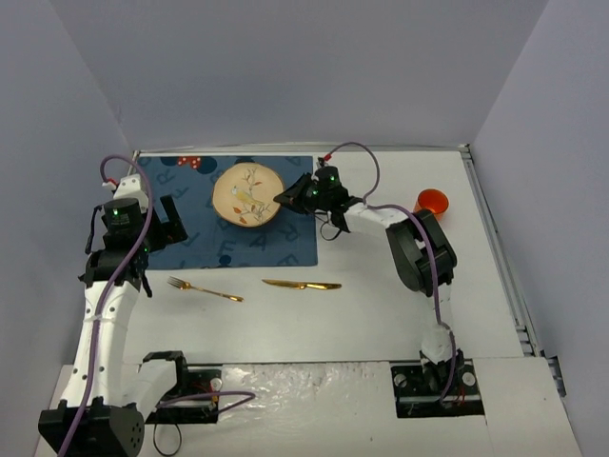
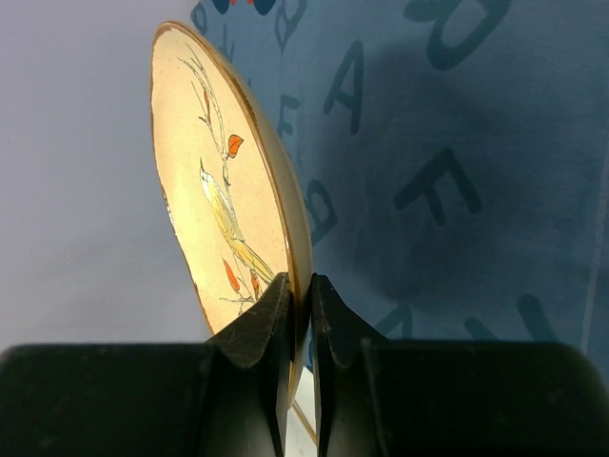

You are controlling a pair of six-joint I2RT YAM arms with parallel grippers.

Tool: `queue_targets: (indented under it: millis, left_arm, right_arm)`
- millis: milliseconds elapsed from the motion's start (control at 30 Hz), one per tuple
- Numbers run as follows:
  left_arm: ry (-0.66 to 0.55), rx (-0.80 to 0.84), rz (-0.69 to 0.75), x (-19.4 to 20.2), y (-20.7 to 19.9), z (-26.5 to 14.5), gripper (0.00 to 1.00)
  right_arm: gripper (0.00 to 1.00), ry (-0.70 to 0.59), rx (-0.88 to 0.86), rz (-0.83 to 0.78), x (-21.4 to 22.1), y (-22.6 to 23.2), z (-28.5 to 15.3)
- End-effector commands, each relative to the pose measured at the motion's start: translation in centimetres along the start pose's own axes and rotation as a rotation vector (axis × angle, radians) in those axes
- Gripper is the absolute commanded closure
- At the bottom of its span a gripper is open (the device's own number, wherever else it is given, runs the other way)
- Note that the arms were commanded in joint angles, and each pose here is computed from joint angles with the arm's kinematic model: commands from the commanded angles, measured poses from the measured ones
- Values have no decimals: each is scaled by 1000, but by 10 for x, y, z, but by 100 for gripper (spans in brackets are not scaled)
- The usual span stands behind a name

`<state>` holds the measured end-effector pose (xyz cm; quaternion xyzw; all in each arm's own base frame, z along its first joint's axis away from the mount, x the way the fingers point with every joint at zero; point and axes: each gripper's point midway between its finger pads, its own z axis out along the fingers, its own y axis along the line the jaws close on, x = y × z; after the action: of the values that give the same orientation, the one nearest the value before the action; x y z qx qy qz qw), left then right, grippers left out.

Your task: Set the dinner table for one person

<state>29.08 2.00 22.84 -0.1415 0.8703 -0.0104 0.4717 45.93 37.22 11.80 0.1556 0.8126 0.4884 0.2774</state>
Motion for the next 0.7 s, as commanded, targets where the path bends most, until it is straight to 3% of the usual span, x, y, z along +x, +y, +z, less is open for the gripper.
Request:
queue_targets:
  millis: [0,667]
  left_arm:
    - [-56,-5,-21,-16,0,-2,3]
    - [-48,-53,-46,-13,9,-1,3]
  right_arm:
    - [100,-70,-342,-92,-25,124,-5]
    - [100,-174,-403,58,-3,130,59]
